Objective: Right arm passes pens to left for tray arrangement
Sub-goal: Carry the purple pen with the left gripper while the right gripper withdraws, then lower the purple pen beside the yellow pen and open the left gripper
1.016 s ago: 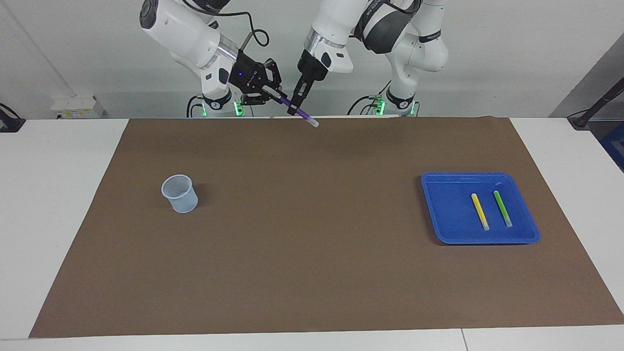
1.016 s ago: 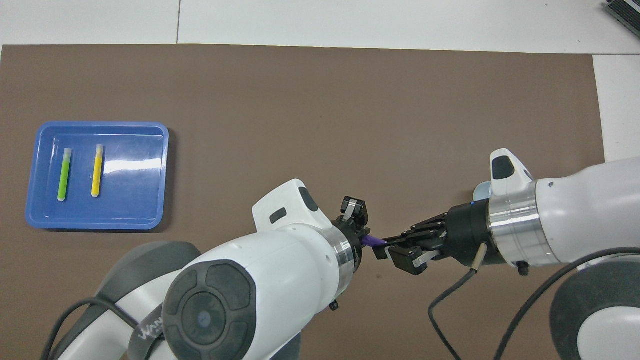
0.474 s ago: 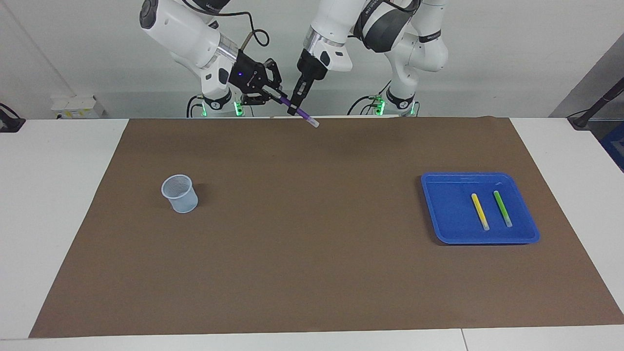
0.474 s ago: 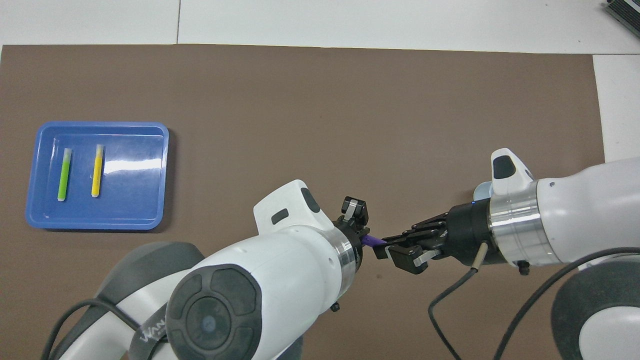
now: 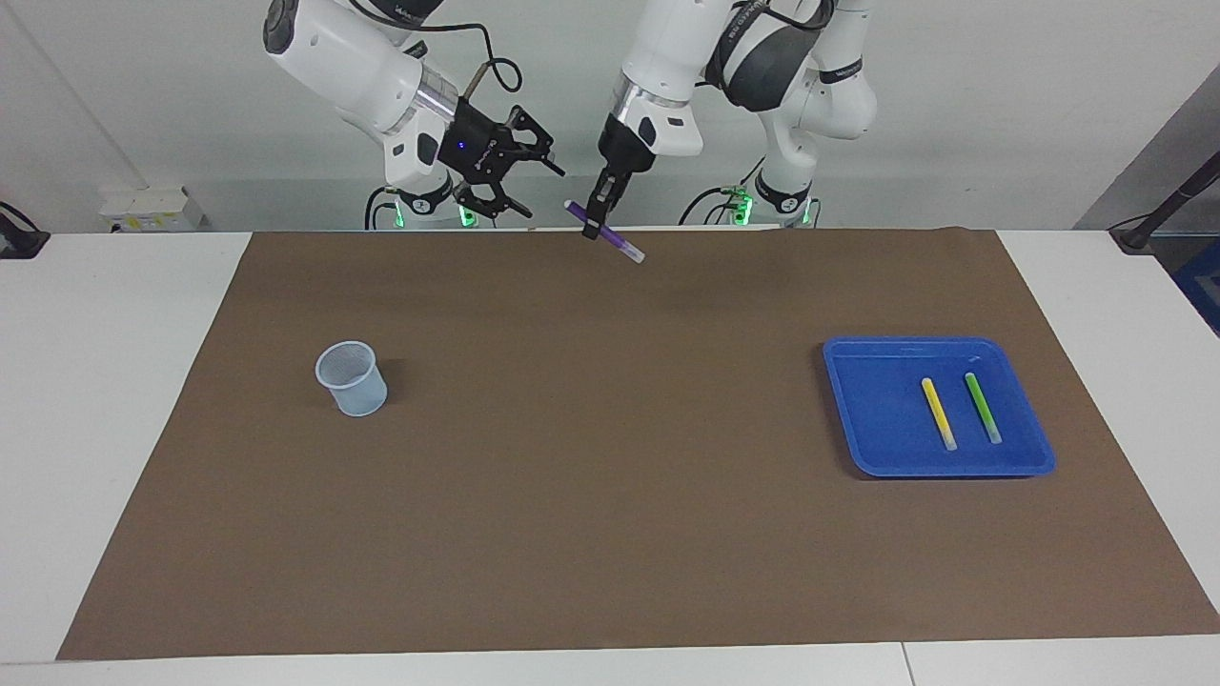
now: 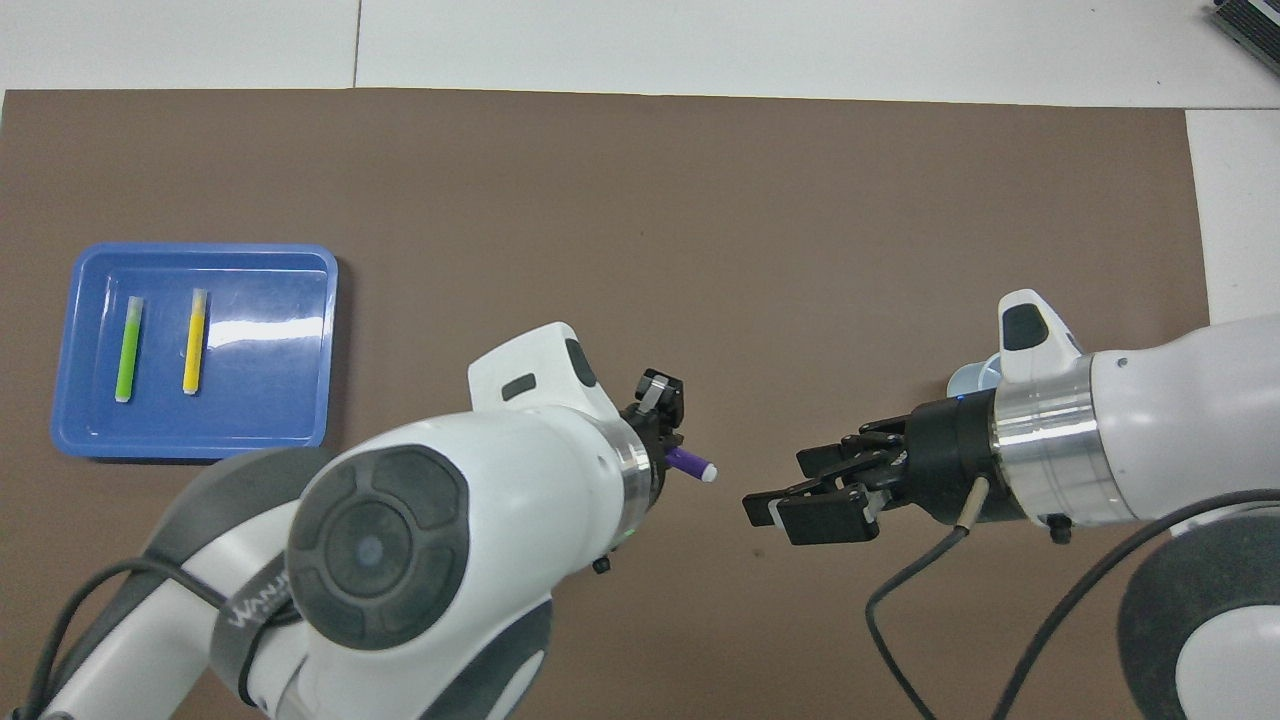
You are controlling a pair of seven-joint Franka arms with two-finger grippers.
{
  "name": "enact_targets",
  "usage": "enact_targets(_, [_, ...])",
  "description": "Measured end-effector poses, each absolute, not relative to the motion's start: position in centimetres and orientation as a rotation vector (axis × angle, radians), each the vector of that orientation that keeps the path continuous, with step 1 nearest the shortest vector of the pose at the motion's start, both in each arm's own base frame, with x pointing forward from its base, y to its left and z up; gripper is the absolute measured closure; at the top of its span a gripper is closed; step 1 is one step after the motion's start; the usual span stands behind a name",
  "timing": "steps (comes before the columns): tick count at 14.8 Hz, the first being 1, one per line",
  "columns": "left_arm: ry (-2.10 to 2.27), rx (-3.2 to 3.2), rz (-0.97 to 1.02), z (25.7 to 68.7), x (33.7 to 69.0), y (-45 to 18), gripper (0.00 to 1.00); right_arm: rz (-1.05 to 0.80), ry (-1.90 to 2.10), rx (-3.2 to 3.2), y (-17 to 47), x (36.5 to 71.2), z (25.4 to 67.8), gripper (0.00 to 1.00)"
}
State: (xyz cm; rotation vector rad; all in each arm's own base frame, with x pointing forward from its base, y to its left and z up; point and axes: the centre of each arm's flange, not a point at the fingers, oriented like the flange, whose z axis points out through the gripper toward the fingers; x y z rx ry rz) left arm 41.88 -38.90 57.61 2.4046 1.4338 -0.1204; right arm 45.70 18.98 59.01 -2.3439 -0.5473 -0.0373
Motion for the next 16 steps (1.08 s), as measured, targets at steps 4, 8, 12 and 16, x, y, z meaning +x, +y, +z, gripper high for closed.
enact_targets(4, [1.278, 2.588, -0.078, 54.7, 47.8, -28.7, 0.83, -0.035, -0.547, -2.361, 18.8, 45.7, 58.9, 0.0])
enact_targets(8, [1.069, 2.72, -0.043, 53.9, 51.6, -17.6, 0.83, -0.024, -0.537, -2.49, 17.1, 46.1, 58.5, 0.0])
enact_targets(12, [0.719, 2.852, -0.014, 51.4, 53.8, -6.9, 0.83, -0.072, -0.528, -2.633, 13.9, 47.3, 58.7, 0.0])
enact_targets(16, [0.484, 2.987, 0.009, 45.6, 56.6, -1.1, 0.83, -0.098, -0.525, -2.762, 11.0, 48.0, 58.6, 0.0])
